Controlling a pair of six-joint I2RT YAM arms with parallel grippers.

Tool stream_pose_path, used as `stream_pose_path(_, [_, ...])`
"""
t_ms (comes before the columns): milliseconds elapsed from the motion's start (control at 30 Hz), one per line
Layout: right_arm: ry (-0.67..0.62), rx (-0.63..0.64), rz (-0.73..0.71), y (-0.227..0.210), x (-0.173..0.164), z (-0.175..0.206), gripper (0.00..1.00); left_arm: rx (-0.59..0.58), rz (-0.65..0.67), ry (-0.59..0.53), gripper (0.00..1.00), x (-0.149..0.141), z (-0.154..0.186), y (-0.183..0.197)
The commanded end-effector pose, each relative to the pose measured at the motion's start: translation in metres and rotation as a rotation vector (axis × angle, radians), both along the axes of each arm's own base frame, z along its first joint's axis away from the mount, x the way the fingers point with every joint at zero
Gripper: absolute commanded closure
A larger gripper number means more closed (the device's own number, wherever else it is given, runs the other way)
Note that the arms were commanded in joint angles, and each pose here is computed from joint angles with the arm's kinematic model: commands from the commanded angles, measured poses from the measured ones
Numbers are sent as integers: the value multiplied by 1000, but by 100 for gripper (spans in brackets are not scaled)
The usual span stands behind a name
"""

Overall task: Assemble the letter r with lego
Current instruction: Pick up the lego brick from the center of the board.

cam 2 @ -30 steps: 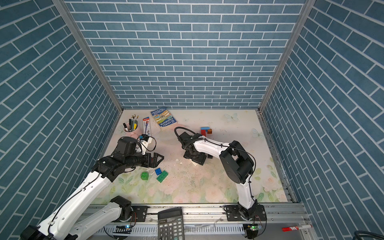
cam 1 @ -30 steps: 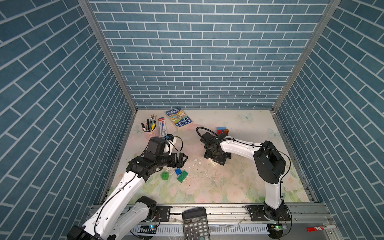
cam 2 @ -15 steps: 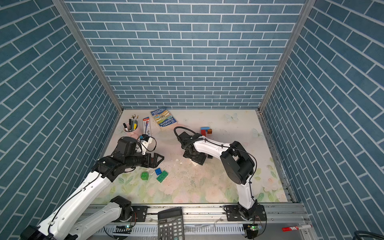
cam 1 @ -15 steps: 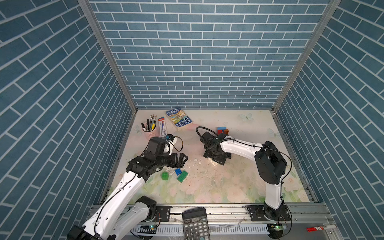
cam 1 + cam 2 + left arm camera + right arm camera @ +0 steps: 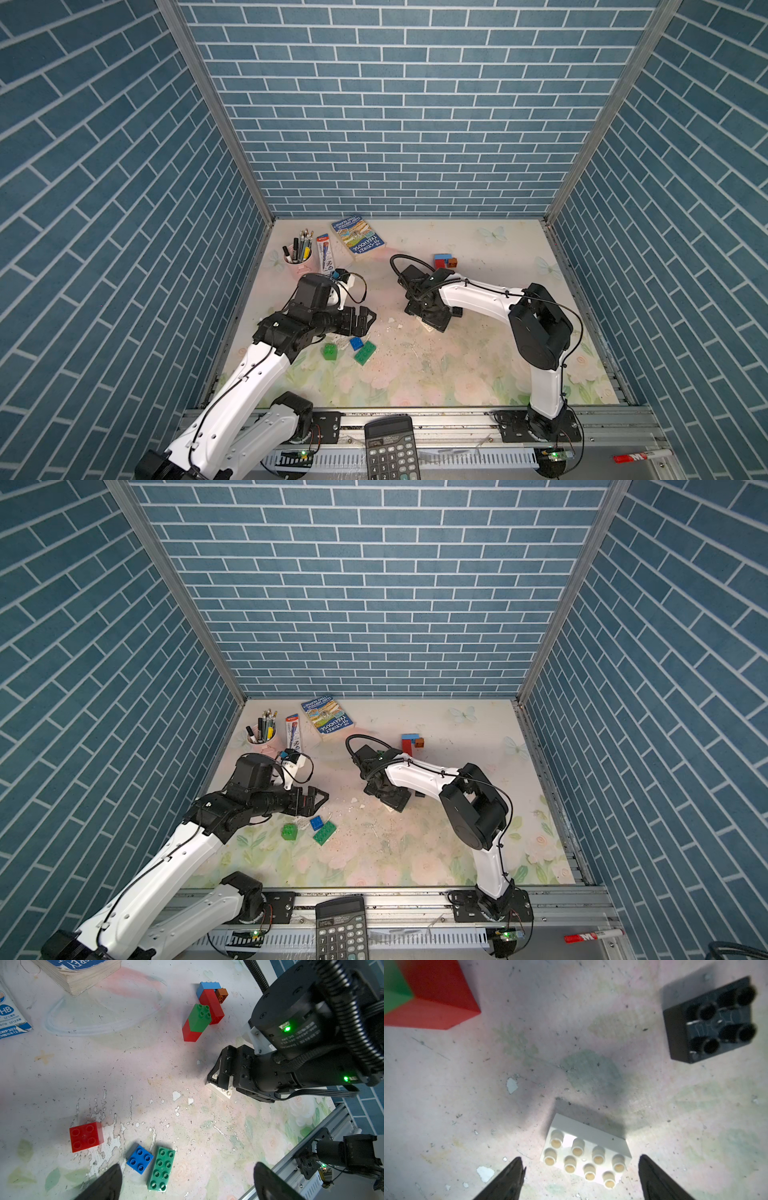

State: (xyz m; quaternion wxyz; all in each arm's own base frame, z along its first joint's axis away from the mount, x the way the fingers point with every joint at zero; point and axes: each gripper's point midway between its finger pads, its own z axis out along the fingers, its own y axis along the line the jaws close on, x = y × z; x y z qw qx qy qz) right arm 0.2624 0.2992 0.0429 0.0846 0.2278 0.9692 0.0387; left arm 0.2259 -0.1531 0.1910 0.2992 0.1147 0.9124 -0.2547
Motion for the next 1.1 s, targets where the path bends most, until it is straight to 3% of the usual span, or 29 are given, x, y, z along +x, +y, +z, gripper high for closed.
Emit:
stream_pose_path(0, [-27,6,-83,-6,0,5,13,5,-9,-3,0,1,2,1])
stream_pose_path(767, [13,30,-106,0,-8,-10,19,10,-17,20,0,2,-5,-1])
stream_pose_path(1067, [43,26,-105,0,-12,-16,27,14,-14,26,0,2,-7,-1])
